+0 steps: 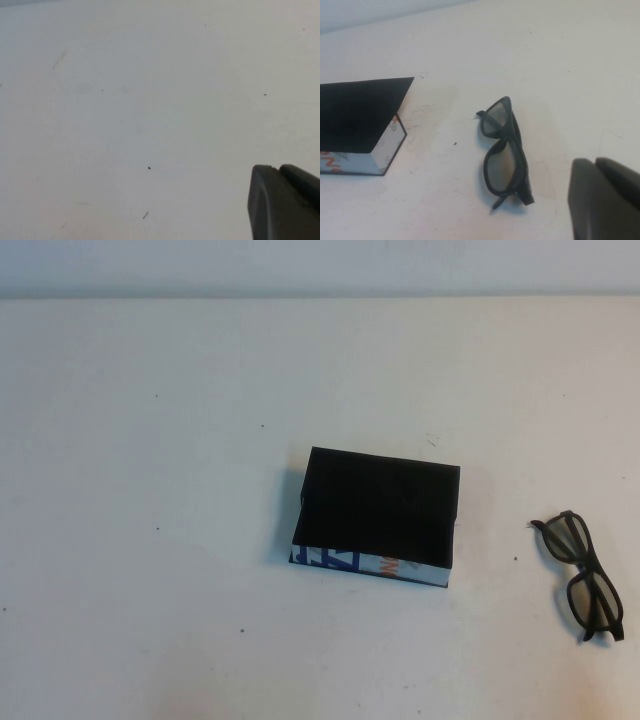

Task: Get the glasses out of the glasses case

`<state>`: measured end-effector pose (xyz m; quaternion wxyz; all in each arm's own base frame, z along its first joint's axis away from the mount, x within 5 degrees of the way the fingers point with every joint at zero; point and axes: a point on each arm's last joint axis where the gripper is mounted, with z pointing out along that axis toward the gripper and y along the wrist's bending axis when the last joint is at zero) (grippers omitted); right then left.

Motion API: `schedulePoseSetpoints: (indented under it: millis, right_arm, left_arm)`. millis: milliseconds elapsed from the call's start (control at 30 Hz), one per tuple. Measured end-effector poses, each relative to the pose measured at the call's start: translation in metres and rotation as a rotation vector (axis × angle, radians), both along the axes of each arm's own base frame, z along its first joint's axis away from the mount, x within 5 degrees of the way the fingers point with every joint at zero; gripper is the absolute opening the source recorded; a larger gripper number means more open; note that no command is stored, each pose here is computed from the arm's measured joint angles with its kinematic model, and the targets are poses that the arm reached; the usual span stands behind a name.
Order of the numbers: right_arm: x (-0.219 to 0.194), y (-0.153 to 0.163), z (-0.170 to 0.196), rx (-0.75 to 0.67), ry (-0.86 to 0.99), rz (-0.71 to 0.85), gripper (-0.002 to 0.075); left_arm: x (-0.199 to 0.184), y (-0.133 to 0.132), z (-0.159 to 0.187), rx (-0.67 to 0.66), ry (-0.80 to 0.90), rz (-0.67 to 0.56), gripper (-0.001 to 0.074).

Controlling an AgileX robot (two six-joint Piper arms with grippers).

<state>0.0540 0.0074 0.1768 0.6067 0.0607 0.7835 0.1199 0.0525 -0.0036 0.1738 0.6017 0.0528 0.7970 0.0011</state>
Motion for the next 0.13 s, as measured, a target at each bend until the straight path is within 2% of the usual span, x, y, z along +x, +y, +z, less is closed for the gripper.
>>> schedulePoseSetpoints:
  millis: [133]
  right_arm:
    - [0.0,0.0,0.0,0.0,0.0,0.0,-0.0018]
  left_arm:
    - [0.0,0.0,0.0,0.0,0.0,0.0,-0.0005]
